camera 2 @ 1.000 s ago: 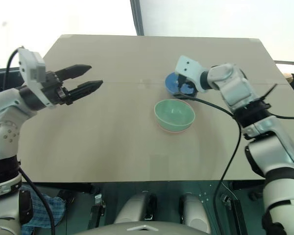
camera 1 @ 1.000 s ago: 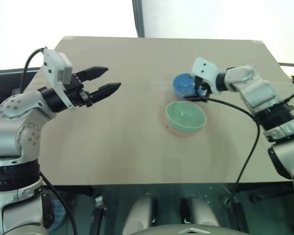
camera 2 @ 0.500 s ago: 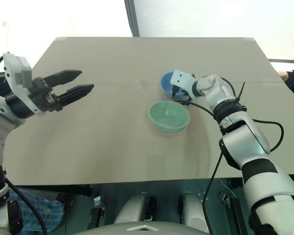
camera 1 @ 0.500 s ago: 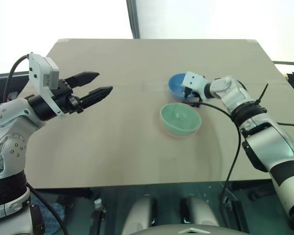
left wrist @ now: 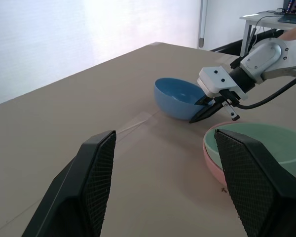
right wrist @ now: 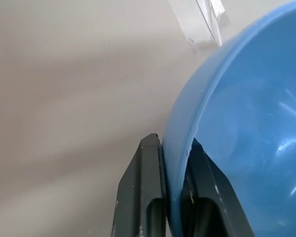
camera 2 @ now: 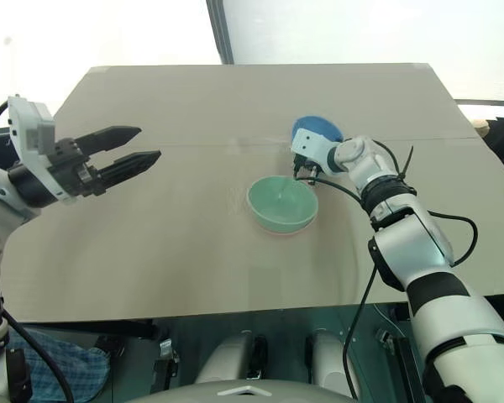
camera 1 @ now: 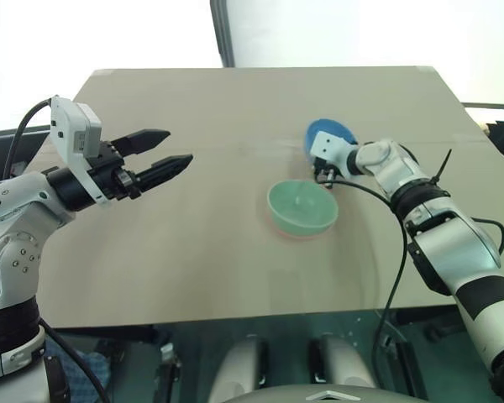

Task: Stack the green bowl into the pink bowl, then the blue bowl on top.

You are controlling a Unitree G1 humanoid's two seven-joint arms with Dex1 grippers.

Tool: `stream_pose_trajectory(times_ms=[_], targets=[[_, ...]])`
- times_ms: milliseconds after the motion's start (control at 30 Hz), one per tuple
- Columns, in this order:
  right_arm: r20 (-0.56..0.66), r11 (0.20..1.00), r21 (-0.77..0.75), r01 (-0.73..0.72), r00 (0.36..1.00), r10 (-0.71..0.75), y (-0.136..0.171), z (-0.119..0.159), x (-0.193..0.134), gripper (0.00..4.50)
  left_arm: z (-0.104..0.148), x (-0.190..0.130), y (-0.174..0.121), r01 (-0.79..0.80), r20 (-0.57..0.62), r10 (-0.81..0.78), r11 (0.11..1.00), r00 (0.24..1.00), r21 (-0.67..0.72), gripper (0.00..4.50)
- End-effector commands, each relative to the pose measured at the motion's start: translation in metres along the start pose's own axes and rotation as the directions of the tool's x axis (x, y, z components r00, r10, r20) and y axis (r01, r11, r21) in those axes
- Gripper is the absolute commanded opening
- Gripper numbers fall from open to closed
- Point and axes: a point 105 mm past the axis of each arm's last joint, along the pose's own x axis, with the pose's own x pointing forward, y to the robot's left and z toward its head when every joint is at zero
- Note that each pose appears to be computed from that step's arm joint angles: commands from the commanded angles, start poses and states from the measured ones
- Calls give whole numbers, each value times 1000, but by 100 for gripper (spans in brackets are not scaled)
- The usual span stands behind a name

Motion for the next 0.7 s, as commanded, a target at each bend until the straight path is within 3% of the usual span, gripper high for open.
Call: stream_pose_trajectory(times_ms=[33,233,433,533,700], targets=[[72,999,-34,38,997,-36,-18,23,-12,5,13,-1,-3,17,25,-18,998,1000,54,338],[122,991,-124,57,992,-42,-29,43,-27,5,10,6,-4,37,28,-38,998,999,52,338],[227,967,-235,103,973,-48,-42,80,-70,5,8,13,-5,60,34,-62,997,997,50,338],[274,959,-273,79,962,-1,-32,95,-93,5,8,14,-6,70,36,-71,996,997,51,338],[322,926,-373,-55,928,185,11,115,-140,5,8,18,-6,96,34,-98,994,995,52,338]])
